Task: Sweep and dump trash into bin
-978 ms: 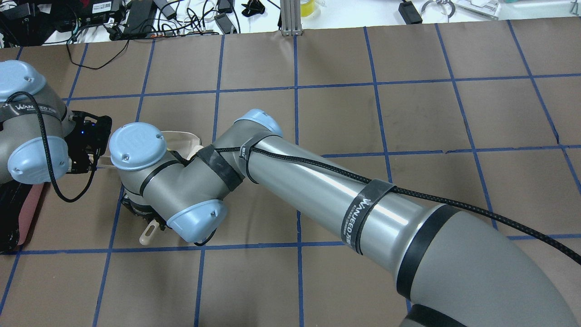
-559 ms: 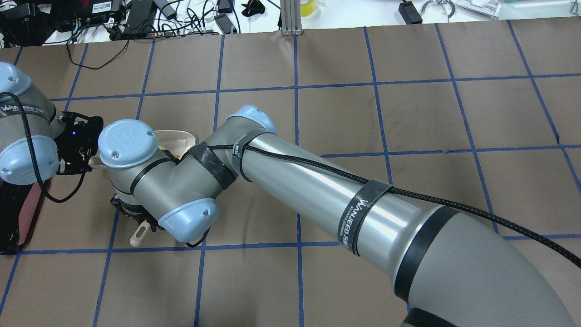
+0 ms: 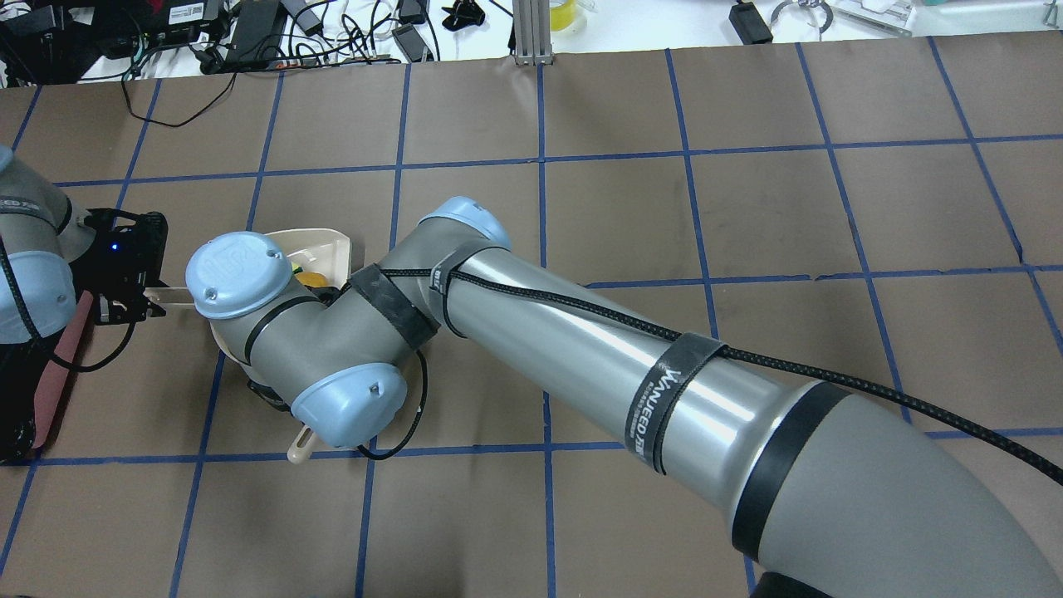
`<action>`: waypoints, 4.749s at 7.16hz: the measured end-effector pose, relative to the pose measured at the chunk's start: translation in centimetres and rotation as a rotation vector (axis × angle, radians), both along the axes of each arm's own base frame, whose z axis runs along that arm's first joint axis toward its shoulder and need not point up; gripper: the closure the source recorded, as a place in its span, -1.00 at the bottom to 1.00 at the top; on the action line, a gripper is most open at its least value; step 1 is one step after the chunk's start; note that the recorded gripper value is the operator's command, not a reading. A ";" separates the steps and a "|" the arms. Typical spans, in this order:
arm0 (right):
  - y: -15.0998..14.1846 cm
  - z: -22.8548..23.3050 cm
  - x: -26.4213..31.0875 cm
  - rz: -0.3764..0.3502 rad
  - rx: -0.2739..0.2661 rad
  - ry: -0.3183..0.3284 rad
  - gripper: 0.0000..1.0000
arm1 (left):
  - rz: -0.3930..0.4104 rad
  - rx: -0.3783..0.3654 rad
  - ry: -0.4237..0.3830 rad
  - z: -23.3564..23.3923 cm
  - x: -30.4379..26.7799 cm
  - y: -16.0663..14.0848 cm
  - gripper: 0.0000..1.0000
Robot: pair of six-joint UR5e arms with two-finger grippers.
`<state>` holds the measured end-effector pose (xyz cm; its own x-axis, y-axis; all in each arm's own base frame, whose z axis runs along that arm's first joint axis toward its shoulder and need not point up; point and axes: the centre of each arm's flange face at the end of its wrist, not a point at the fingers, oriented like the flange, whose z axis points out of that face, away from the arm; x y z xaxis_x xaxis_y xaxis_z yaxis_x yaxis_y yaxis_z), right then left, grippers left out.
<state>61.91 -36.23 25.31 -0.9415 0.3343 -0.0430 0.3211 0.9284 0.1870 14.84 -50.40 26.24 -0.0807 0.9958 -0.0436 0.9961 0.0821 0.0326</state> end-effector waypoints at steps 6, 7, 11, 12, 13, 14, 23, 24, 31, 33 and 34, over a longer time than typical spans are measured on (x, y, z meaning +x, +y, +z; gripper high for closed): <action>-13.4 11.0 -21.6 0.213 0.002 0.145 1.00 | 0.172 0.021 0.194 6.9 9.3 -0.1 1.00; -16.7 12.2 -27.3 0.248 -0.008 0.123 1.00 | 0.200 0.012 0.192 8.0 12.0 1.0 1.00; -24.2 15.0 -52.8 0.314 -0.057 0.053 1.00 | 0.105 -0.024 0.064 13.2 22.8 4.8 1.00; -24.9 13.9 -58.5 0.332 -0.072 0.040 1.00 | 0.082 -0.027 0.044 13.6 25.1 5.8 1.00; -25.1 11.8 -62.1 0.357 -0.088 0.050 1.00 | 0.069 -0.031 0.027 13.9 27.5 6.6 1.00; -25.3 9.1 -63.9 0.381 -0.094 0.078 1.00 | 0.047 -0.041 -0.001 14.6 30.0 6.8 1.00; -24.9 -0.5 -69.6 0.346 0.015 0.066 0.85 | -0.019 -0.004 -0.391 17.4 41.6 2.7 1.00; -25.0 -1.2 -69.6 0.347 0.024 0.059 0.02 | -0.044 0.007 -0.445 16.8 40.3 1.8 1.00; -22.7 8.0 -69.2 0.349 -0.025 0.142 -1.00 | -0.234 -0.043 -0.693 17.3 38.6 1.2 1.00; -18.5 17.1 -67.2 0.250 -0.071 0.157 -1.00 | -0.222 -0.081 -0.799 18.9 36.2 -0.2 1.00; -16.1 21.0 -66.2 0.197 -0.095 0.158 -1.00 | -0.206 -0.075 -0.835 19.3 34.8 -0.4 1.00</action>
<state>-4.25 -52.36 46.32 -0.9856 0.1451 0.0869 0.1505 0.9869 0.0581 49.63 -50.81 45.51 0.1893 0.9791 -0.0742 0.6433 -0.0666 0.7627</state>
